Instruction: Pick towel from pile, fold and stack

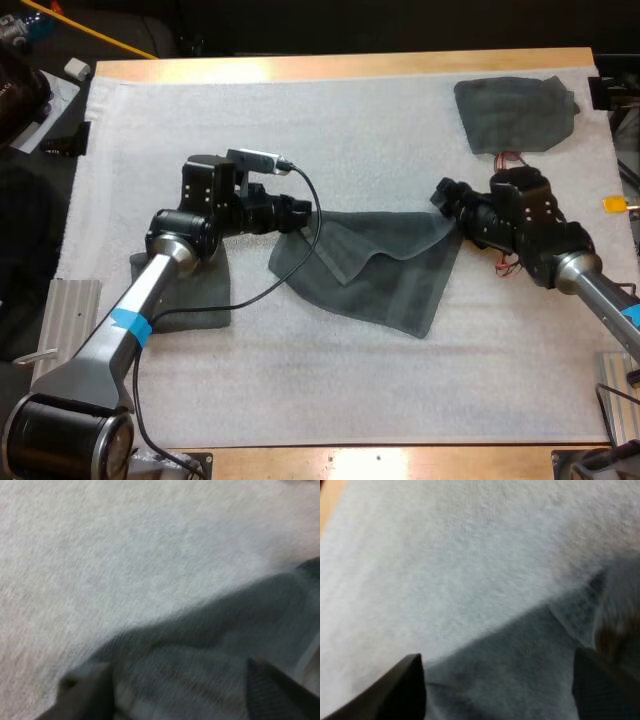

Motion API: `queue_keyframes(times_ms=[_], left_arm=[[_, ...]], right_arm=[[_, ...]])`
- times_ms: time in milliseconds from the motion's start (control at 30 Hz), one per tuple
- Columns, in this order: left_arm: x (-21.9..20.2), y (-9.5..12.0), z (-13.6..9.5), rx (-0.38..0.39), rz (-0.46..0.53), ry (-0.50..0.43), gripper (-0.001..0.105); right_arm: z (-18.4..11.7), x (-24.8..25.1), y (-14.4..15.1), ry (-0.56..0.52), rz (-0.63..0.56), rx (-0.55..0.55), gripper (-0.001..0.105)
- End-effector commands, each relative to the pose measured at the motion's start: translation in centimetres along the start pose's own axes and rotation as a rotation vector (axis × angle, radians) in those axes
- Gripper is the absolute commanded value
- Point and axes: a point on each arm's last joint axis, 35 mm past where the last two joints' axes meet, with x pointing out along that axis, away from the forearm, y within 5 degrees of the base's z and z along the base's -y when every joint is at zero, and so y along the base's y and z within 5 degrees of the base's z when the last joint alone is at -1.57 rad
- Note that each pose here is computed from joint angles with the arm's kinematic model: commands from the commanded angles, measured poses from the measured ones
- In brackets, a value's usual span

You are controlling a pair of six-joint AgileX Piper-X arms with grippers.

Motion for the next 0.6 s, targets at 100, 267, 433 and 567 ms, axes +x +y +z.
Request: queue_keyframes(times_ms=[100,267,433,567], left_arm=[[-1.1,0.0,1.7,-0.036,-0.098,-0.015,0.059],[-1.7,-0.2,1.9,-0.019,-0.115,-0.015,0.058],[-3.5,-1.4,1.8,0.028,-0.102,-0.021,0.058],[-5.5,-2.3,1.1,0.074,-0.058,-0.003,0.058]], right_arm=[[0.7,-0.4,0.1,0.014,0.117,-0.057,0.058],[0.8,-1.1,0.8,0.009,0.145,-0.158,0.056],[0.8,-3.8,1.3,0.0,0.127,-0.313,0.056],[0.2,-6.3,1.7,0.012,0.111,-0.397,0.056]])
